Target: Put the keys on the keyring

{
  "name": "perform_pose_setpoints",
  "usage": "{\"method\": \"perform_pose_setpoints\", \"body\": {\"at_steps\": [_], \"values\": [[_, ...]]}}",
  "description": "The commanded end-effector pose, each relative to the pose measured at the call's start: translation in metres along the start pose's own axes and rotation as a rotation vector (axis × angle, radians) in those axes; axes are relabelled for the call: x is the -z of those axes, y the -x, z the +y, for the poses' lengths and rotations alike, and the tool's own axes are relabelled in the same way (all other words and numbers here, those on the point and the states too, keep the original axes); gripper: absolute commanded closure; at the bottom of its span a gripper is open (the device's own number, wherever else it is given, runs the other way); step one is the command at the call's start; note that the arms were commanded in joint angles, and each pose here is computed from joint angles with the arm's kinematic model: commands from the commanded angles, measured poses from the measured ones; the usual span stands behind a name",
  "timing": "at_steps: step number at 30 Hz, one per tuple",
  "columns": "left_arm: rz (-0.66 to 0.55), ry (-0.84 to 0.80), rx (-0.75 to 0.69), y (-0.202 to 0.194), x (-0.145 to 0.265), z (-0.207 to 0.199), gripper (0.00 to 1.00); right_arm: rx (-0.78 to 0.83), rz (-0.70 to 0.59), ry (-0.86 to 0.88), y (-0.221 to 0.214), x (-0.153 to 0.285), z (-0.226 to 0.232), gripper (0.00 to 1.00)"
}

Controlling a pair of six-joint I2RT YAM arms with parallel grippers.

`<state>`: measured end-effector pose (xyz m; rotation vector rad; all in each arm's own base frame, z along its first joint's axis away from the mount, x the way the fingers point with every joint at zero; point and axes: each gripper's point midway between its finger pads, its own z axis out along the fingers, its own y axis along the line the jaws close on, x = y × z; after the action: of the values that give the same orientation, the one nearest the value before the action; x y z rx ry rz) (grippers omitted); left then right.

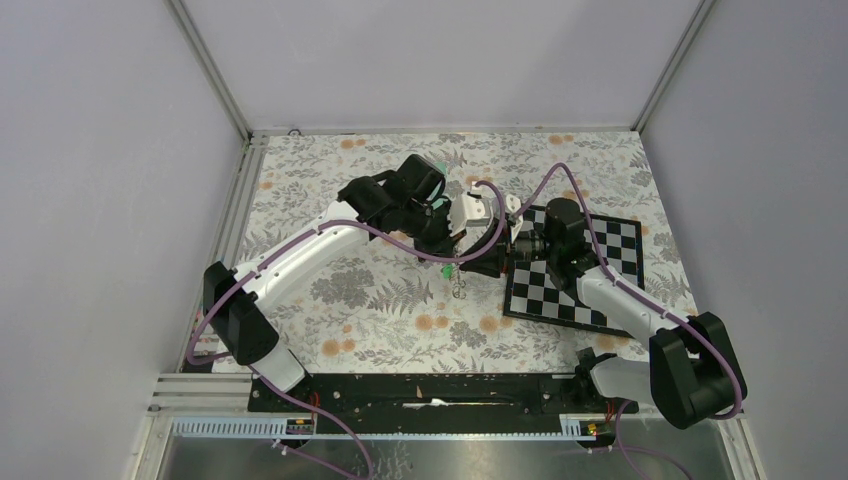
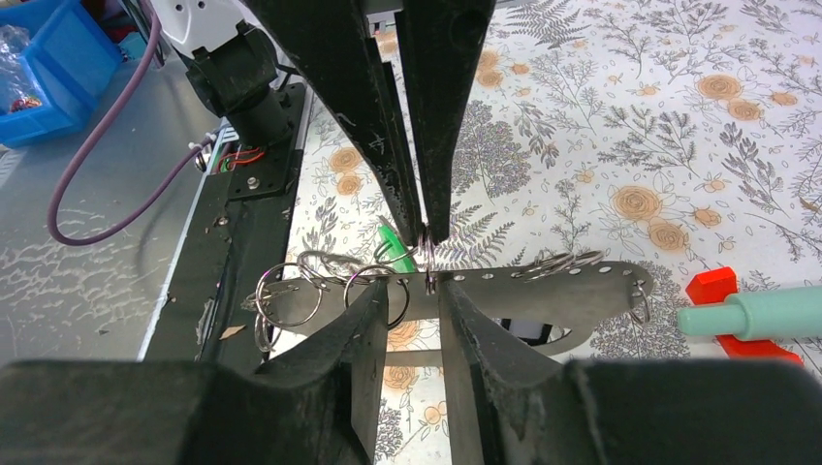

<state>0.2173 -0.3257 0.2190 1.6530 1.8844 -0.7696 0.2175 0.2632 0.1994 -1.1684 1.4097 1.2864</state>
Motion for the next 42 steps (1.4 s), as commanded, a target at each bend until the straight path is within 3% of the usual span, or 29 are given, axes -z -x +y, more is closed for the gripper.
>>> {"method": "perform_pose_setpoints", "body": {"at_steps": [1, 18, 28, 34, 38, 42], "values": [[-0.07, -0.018, -0.014, 0.021, 0.004, -0.002, 1.0, 0.026, -0.029, -0.005, 0.012, 0.0, -0.001, 0.65], [-0.094, -0.045, 0.01, 0.019, 0.0, -0.008, 1.0, -0.004, -0.085, 0.01, 0.026, 0.0, 0.004, 0.64], [-0.097, -0.056, 0.017, 0.02, -0.001, -0.009, 1.0, -0.02, -0.086, -0.012, 0.024, -0.001, -0.001, 0.79], [-0.102, -0.058, 0.019, 0.023, -0.001, -0.009, 1.0, -0.025, -0.086, -0.02, 0.024, -0.001, -0.002, 1.0], [-0.11, -0.063, 0.0, 0.023, 0.001, -0.011, 1.0, -0.025, -0.089, -0.022, 0.029, -0.001, -0.003, 1.0], [-0.13, -0.066, -0.04, 0.022, 0.009, -0.009, 0.73, 0.0, -0.104, -0.016, 0.043, 0.003, -0.001, 1.0]]}}
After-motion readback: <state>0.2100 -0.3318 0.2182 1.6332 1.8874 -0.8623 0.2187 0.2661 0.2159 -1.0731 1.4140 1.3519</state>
